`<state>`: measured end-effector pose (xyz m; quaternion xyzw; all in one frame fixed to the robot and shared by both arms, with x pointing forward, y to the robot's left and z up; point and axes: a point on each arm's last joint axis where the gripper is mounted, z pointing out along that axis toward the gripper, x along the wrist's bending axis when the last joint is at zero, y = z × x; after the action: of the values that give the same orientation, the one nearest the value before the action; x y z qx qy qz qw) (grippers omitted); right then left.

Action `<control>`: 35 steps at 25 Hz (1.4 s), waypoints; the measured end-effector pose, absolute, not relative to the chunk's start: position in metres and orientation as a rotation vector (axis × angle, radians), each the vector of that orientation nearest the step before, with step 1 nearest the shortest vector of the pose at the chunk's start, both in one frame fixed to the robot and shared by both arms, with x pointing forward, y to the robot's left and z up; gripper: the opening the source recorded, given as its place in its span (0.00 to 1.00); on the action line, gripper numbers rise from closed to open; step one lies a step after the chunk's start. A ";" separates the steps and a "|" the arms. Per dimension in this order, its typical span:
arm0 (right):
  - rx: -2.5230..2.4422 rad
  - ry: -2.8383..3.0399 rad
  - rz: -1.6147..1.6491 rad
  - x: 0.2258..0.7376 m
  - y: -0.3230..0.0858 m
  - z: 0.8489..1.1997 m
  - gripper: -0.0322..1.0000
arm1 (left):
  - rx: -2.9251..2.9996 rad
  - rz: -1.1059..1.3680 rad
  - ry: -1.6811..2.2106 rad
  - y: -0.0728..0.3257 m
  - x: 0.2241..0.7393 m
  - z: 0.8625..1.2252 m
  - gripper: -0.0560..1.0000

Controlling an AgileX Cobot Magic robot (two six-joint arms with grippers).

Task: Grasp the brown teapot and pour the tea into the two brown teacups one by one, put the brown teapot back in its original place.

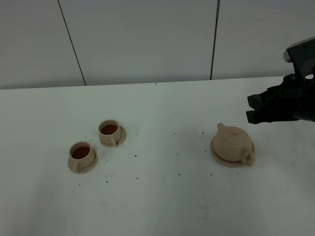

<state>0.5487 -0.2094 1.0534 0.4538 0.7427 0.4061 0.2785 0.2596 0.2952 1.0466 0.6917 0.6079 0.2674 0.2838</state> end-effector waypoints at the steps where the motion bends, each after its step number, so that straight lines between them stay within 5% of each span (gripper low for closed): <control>1: 1.212 1.967 1.107 0.545 -0.210 1.061 0.44 | 1.851 0.715 1.627 0.295 0.260 1.047 0.31; 9: 1.170 1.764 1.194 0.512 -0.224 1.104 0.43 | 1.851 0.715 1.627 0.295 0.260 1.047 0.31; 35: 1.522 1.562 1.186 0.368 -0.291 1.084 0.39 | 1.851 0.715 1.627 0.295 0.260 1.047 0.31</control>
<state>0.3683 -0.2909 1.0837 0.5802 0.5953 0.4519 0.3236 0.2596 0.2952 1.0466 0.6917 0.6079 0.2674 0.2838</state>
